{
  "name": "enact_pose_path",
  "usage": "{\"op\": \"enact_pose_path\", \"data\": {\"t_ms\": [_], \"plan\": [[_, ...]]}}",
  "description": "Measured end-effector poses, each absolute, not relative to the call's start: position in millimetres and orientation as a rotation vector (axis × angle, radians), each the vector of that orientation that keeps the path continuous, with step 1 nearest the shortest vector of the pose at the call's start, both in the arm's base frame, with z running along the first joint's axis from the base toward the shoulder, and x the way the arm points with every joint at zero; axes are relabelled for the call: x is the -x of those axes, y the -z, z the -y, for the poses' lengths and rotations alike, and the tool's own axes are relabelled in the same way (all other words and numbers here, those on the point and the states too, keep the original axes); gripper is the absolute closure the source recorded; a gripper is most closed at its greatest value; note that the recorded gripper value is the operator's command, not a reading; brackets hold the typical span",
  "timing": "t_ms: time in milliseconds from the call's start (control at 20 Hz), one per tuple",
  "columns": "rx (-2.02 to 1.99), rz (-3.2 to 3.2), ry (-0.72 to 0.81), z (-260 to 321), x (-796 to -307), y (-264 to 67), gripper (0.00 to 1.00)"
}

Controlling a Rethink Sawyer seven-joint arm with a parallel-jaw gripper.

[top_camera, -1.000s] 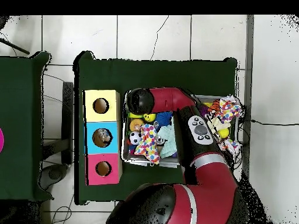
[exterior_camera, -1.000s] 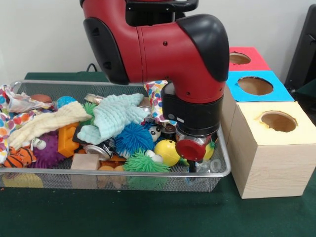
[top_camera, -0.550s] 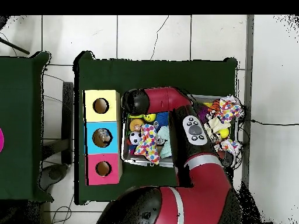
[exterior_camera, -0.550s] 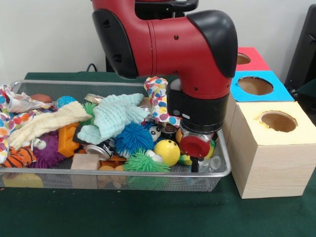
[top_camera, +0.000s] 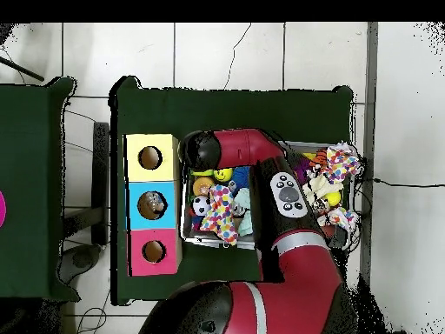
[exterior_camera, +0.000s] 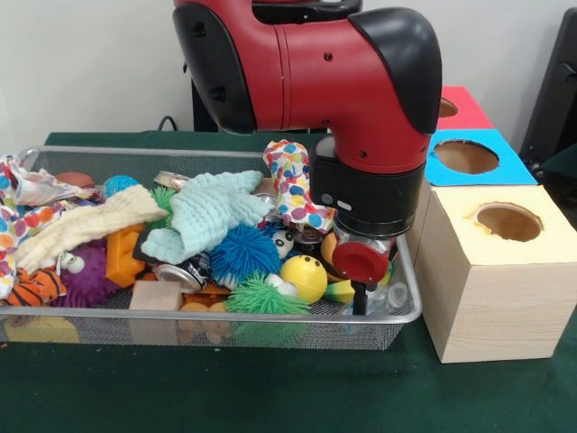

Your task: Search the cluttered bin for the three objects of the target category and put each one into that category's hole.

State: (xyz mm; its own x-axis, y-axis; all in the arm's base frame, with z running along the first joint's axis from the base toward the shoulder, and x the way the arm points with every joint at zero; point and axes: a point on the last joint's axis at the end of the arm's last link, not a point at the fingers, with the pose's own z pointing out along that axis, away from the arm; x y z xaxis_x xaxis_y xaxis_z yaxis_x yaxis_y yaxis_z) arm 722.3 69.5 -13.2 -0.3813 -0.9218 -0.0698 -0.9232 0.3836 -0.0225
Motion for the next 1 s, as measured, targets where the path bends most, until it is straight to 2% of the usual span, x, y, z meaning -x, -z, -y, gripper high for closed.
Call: {"op": "enact_pose_path", "data": {"t_ms": [1000], "plan": [[1.682, -2.575, -0.034, -71.0, -723.1, 9.7, 0.0]]}}
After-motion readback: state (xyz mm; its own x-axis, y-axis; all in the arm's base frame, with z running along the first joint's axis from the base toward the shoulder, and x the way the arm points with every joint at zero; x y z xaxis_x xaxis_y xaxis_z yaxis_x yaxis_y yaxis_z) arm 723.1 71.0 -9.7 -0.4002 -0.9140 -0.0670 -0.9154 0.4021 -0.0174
